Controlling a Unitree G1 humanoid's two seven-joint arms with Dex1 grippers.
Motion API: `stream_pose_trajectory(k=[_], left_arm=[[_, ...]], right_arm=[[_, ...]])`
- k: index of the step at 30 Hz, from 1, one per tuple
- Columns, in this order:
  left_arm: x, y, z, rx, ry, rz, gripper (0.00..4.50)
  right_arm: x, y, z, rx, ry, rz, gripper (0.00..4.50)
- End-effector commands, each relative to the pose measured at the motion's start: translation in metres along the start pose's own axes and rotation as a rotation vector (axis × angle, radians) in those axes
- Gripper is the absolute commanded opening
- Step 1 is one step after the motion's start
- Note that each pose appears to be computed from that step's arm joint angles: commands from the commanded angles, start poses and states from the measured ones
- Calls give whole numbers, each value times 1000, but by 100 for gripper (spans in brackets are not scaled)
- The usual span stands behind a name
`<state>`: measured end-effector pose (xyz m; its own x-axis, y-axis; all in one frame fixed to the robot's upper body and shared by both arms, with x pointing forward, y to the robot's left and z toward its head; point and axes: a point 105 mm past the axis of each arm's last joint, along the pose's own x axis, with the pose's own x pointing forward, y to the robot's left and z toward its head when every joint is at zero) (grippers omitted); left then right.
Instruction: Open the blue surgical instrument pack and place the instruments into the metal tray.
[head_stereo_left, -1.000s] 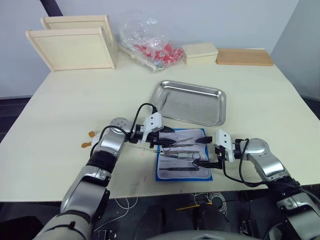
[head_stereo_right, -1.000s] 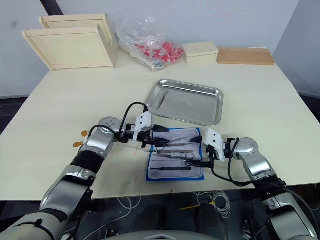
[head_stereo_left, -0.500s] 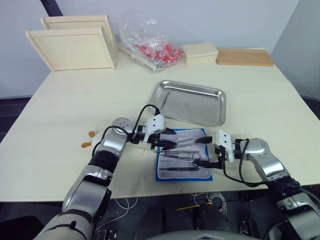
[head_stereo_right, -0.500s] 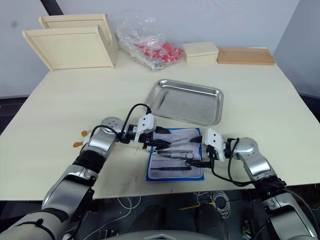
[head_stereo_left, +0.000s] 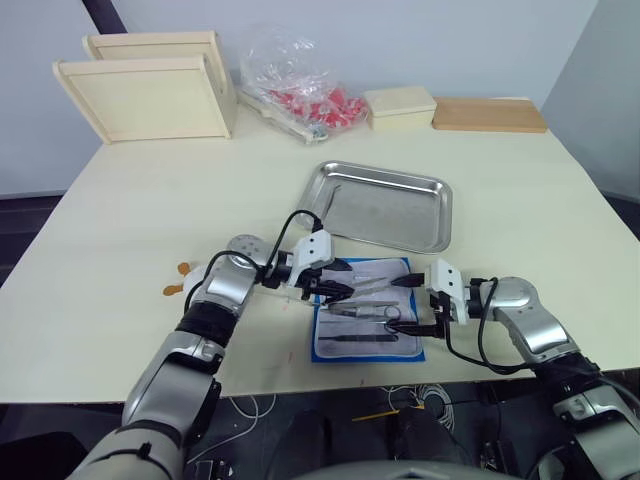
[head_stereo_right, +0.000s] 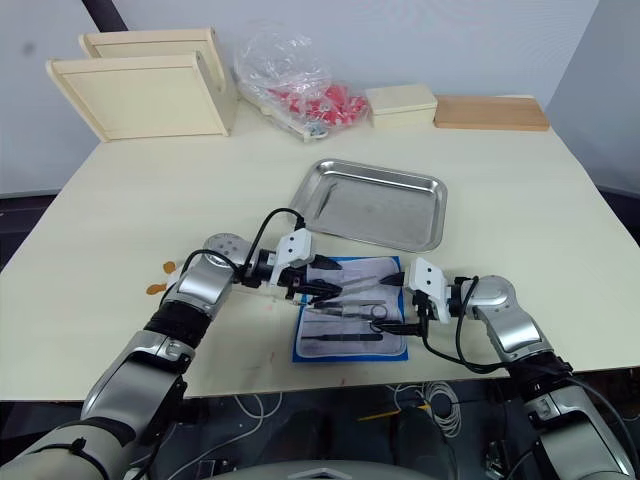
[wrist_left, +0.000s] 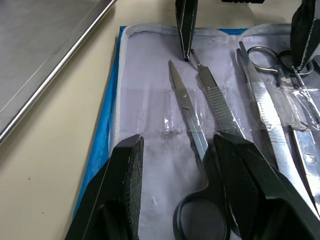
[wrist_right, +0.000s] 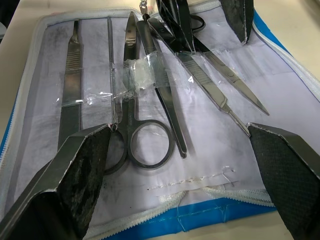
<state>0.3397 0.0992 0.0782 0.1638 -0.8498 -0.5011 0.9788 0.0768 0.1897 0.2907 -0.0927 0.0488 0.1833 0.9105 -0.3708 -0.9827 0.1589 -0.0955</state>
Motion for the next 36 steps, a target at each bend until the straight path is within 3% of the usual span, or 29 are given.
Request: stream_pose_trajectory(k=[1,8,15,27,36], left_arm=[[3,-4,-11,-18,62,-22,234],[6,-6,-12,-31,69,-37,234],[10,-14,-14,-122,73,-62,19],[8,-16,-14,-115,98,-64,8],[3,-10,8,-97,127,-60,8]], right_arm=[[3,16,-55,145,184,4,450],[1,16,-55,144,186,1,450],[0,16,-56,146,188,-2,450],[0,16,-56,148,188,-6,450],[3,16,-57,150,186,-4,450]])
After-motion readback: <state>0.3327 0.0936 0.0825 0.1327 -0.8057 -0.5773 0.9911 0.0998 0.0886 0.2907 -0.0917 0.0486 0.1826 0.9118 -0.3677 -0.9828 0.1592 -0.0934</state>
